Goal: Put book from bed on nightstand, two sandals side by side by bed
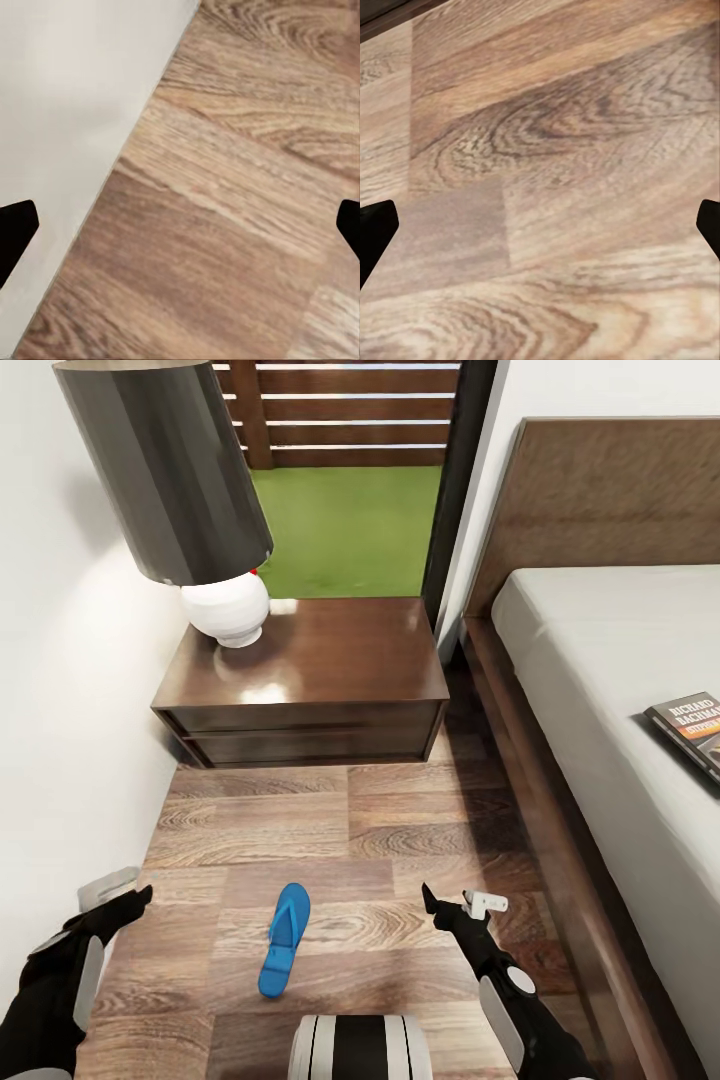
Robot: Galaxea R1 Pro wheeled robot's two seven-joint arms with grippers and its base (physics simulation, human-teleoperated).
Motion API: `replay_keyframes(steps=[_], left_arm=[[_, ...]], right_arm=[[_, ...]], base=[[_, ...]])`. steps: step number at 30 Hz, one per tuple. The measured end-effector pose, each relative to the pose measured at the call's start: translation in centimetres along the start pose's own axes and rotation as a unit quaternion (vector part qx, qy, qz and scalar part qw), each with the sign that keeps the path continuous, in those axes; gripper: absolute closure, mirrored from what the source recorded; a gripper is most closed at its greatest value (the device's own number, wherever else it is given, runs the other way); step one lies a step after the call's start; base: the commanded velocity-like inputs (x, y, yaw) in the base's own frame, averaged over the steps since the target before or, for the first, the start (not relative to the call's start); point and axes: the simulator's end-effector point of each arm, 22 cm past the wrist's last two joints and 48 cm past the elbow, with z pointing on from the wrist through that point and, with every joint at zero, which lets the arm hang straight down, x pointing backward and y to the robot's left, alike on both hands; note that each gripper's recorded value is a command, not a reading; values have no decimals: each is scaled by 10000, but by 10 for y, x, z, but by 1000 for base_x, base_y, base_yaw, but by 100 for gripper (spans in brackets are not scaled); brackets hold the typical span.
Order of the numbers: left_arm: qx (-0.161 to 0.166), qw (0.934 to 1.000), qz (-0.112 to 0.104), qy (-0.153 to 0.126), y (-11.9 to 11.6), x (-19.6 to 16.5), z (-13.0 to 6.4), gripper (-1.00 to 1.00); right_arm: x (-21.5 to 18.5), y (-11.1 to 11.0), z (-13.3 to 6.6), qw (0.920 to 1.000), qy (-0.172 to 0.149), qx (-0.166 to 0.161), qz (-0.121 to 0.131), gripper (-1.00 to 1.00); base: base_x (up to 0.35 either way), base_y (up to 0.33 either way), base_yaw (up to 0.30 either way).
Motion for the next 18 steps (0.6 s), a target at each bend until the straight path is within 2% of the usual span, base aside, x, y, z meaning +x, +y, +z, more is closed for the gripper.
replay_keyframes(steps=[1,2,4,8,9,11,13,15,18], left_arm=[[-39,10000,28,-26,6,-4,0,-100],[-169,9997,131,-99,25,-16,1,-100],[-308,9991,234,-162,46,-27,2,-100],[-559,9973,455,-156,84,-38,5,-100],[-661,9957,637,-130,92,-38,5,-100],[-743,9936,846,-95,97,-37,6,-100],[-685,9925,1008,-19,88,-29,7,-100],[-339,9928,1144,99,52,-11,10,-100],[-64,9914,1299,161,24,-1,11,-100]], right_arm=[[0,0,0,10000,1,0,1,-100],[0,0,0,10000,3,-2,1,-100],[0,0,0,10000,4,1,0,-100],[0,-1,0,10000,-2,8,1,-100],[0,-1,0,10000,-2,9,4,-100],[-1,-1,0,10000,-4,9,5,-100],[-1,-1,0,10000,-5,9,6,-100],[0,-1,0,10000,-3,9,3,-100],[-1,-1,0,10000,-4,8,0,-100]], base=[[0,0,0],[0,0,0],[0,0,0],[0,0,0],[0,0,0],[0,0,0],[0,0,0],[0,0,0],[0,0,0]])
